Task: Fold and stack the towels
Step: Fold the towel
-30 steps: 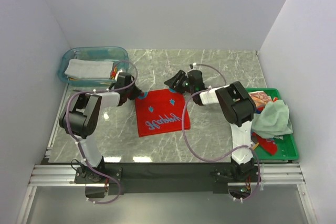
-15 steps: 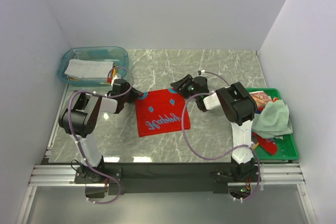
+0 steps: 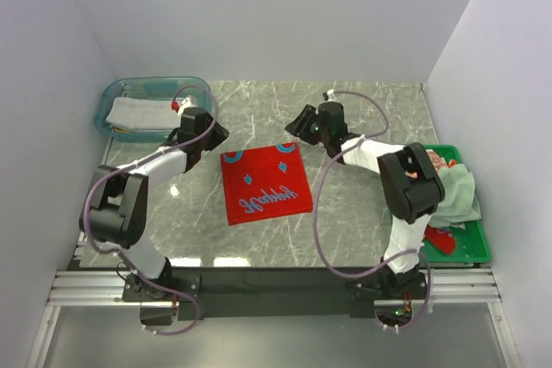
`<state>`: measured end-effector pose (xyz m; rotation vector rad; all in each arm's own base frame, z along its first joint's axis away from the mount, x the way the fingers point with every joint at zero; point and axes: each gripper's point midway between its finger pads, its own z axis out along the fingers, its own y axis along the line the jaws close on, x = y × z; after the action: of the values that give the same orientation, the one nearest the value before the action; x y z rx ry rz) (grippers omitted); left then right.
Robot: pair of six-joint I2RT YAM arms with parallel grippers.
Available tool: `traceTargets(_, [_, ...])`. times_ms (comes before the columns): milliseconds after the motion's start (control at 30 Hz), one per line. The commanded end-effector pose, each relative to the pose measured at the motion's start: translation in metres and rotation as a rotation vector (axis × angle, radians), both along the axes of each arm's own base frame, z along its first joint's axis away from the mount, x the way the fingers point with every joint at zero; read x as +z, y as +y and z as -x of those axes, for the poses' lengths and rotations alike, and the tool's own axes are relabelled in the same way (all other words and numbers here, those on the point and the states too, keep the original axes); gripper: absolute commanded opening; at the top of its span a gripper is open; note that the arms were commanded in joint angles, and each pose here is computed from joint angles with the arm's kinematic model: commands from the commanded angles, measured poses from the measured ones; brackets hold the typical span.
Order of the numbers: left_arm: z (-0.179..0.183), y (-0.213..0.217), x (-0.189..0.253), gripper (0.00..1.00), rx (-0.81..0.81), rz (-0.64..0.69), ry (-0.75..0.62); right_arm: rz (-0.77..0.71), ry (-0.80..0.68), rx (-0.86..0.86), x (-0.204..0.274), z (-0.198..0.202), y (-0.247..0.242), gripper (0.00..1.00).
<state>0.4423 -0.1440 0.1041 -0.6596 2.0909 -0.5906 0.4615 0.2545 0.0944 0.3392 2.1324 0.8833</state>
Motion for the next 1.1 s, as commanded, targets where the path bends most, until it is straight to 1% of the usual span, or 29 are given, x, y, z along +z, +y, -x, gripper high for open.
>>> traceTargets(0, [0.013,-0.001,0.017,0.33,-0.013,-0.101,0.008,0.197,-0.033,0.099,0.025,0.026,0.002,0.52])
traceTargets(33, [0.015,-0.003,0.014,0.31,-0.016,-0.106,0.016,0.232,0.001,0.119,0.019,0.037,0.001,0.50])
traceTargets(67, [0.021,-0.005,0.003,0.26,-0.025,-0.115,0.040,0.253,0.012,0.152,0.016,0.049,0.009,0.50])
traceTargets(100, [0.023,-0.005,-0.003,0.24,-0.025,-0.115,0.051,0.277,0.002,0.166,0.017,0.053,0.009,0.49])
traceTargets(167, [0.025,-0.003,-0.018,0.19,-0.018,-0.125,0.085,0.320,0.056,0.200,0.002,0.075,0.010,0.43])
traceTargets(200, [0.024,-0.002,-0.023,0.18,-0.012,-0.132,0.095,0.327,0.065,0.233,-0.001,0.086,0.017,0.42])
traceTargets(267, [0.022,0.004,-0.038,0.14,0.011,-0.170,0.130,0.353,0.115,0.259,-0.017,0.104,0.017,0.42])
traceTargets(333, [0.019,0.009,-0.047,0.12,0.032,-0.203,0.159,0.381,0.151,0.281,-0.028,0.120,0.018,0.41])
traceTargets(400, [0.021,0.015,-0.066,0.11,0.046,-0.247,0.208,0.404,0.179,0.282,-0.038,0.132,0.014,0.41])
traceTargets(433, [0.019,0.015,-0.068,0.11,0.045,-0.255,0.213,0.419,0.198,0.283,-0.042,0.138,0.010,0.41])
traceTargets(500, [0.024,0.020,-0.085,0.14,0.049,-0.292,0.275,0.440,0.216,0.287,-0.047,0.147,0.003,0.41])
traceTargets(567, [0.024,0.022,-0.091,0.16,0.053,-0.308,0.300,0.484,0.250,0.288,-0.056,0.159,-0.007,0.42])
traceTargets(633, [0.028,0.026,-0.092,0.19,0.066,-0.323,0.309,0.516,0.254,0.294,-0.056,0.166,-0.014,0.41])
traceTargets(700, [0.027,0.029,-0.082,0.26,0.078,-0.331,0.288,0.536,0.250,0.306,-0.056,0.174,-0.017,0.42])
traceTargets(733, [0.026,0.029,-0.076,0.32,0.077,-0.330,0.276,0.539,0.247,0.312,-0.055,0.176,-0.018,0.41])
traceTargets(800, [0.023,0.026,-0.052,0.39,0.078,-0.337,0.226,0.558,0.236,0.296,-0.054,0.175,-0.023,0.41])
traceTargets(867, [0.024,0.022,-0.027,0.48,0.086,-0.369,0.185,0.567,0.236,0.296,-0.053,0.177,-0.025,0.41])
traceTargets(900, [0.027,0.020,-0.019,0.54,0.083,-0.386,0.178,0.571,0.229,0.292,-0.051,0.177,-0.025,0.42])
traceTargets(933, [0.031,0.023,-0.014,0.58,0.095,-0.418,0.182,0.575,0.228,0.295,-0.050,0.178,-0.025,0.41])
traceTargets(967, [0.038,0.015,-0.005,0.71,0.076,-0.425,0.168,0.577,0.225,0.298,-0.049,0.179,-0.025,0.41])
traceTargets(1000, [0.043,0.013,-0.004,0.76,0.080,-0.423,0.174,0.579,0.219,0.303,-0.048,0.180,-0.024,0.42])
traceTargets(1033, [0.055,0.012,-0.010,0.78,0.065,-0.432,0.207,0.581,0.221,0.305,-0.048,0.181,-0.025,0.41])
traceTargets(1067, [0.063,0.004,-0.007,0.78,0.049,-0.425,0.203,0.584,0.221,0.312,-0.049,0.181,-0.024,0.41])
